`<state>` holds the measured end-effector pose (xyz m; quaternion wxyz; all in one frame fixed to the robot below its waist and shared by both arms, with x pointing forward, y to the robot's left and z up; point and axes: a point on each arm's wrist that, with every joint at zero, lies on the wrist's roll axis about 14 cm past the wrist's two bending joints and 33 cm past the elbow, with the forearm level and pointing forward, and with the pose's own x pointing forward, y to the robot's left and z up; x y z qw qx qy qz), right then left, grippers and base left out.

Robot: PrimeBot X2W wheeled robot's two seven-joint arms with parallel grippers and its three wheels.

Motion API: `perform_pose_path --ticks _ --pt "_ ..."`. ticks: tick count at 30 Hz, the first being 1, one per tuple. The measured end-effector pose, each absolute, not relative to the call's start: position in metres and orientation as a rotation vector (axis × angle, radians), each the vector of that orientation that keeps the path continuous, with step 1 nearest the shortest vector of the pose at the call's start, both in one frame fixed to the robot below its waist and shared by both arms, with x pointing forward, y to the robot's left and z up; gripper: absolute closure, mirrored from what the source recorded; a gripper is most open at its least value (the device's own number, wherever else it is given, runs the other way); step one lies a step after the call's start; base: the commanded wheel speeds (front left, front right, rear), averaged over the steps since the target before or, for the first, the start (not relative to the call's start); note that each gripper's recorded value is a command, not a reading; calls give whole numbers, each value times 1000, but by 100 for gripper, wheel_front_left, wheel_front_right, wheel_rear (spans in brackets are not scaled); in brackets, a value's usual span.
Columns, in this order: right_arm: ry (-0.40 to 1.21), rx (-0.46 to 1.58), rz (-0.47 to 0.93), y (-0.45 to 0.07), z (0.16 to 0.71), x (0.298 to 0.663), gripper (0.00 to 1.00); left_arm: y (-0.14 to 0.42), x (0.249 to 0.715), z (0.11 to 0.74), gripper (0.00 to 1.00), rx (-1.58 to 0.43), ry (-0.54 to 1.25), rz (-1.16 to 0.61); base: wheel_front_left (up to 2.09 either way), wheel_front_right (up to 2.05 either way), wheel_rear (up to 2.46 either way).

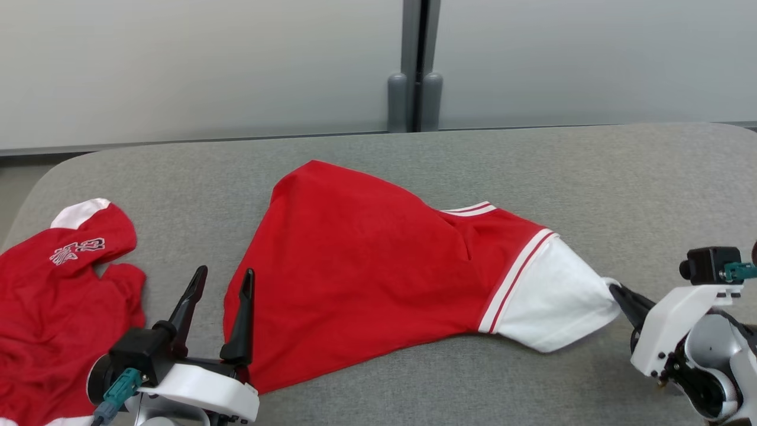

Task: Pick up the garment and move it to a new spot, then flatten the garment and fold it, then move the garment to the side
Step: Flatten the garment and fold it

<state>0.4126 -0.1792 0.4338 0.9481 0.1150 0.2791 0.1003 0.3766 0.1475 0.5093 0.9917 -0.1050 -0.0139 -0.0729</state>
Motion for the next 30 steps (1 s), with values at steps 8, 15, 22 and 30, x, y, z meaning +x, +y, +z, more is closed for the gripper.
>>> perform_pose_path --ticks 8,15,22,30 --pt "663 384 101 -213 427 349 100 119 389 511 0 -221 -31 -223 0 0 0" --pt "691 379 -17 -231 419 332 0 117 395 502 0 -223 -7 -231 0 0 0" --pt "434 343 -78 -247 471 347 0 132 390 511 0 -209 -39 -195 0 0 0" --pt "289 308 -7 -215 485 354 0 145 373 519 0 -209 -64 -154 0 0 0"
